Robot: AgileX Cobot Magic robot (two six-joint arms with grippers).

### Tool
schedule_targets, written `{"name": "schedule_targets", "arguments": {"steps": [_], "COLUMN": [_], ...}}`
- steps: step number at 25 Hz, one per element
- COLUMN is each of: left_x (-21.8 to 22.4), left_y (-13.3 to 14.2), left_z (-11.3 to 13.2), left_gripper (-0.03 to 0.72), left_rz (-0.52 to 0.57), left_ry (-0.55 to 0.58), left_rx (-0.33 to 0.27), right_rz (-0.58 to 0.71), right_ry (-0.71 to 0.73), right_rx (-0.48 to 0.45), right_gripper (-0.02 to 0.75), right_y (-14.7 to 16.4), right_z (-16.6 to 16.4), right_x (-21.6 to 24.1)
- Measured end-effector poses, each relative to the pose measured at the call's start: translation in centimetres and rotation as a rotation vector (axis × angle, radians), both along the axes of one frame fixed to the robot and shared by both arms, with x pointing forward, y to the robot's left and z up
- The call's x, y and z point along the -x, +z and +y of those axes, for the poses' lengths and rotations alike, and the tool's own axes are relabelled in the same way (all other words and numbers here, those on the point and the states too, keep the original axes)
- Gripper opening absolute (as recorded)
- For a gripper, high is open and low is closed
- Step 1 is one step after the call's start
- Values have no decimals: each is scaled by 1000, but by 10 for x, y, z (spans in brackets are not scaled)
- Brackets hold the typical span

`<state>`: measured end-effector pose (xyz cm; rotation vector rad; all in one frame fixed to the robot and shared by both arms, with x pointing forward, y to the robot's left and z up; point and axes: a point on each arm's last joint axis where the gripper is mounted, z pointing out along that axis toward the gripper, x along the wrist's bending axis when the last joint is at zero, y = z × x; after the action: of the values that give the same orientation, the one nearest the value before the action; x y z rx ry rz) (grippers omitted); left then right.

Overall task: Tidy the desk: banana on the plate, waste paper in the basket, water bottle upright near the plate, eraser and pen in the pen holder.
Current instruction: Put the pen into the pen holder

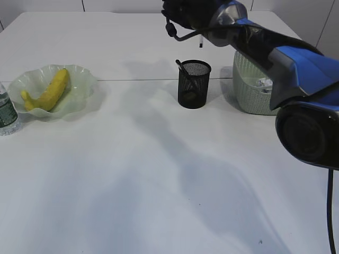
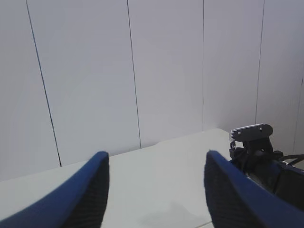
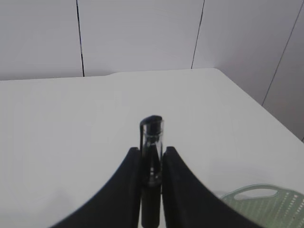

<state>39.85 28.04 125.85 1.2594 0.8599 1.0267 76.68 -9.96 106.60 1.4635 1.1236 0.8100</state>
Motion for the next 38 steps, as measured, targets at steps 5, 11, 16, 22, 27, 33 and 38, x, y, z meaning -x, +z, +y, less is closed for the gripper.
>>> {"name": "schedule_targets", "arguments": {"steps": [5,11,16,22,27,33,38], "left_x": [0,0,0,-1,-1,-1,-1], "left_y": [0,0,1,1,1,1,1], "left_z": [0,0,2,2,2,2,2], "left_gripper": [442,442,442,442,442,442,442], "left_rz": [1,1,-9,-10,-10,-10,-11], "left_ry": [-1,-1,18,22,22,22,24], "left_rx": [0,0,6,7,7,7,8], "right_rz": [26,45,68,67,84,120,128], "right_ry": [39,58,63,55,47,49,46], "right_rx": [111,169,180,143,133,130,123], "right_gripper": [98,98,98,98,98,98,98], "right_y": [-20,-35,-50,-57,-70,-91,-98], "right_z": [4,6,8,9,7,9,9], "right_x": [-8,-12,-15,-16,-19,-22,-22]}}
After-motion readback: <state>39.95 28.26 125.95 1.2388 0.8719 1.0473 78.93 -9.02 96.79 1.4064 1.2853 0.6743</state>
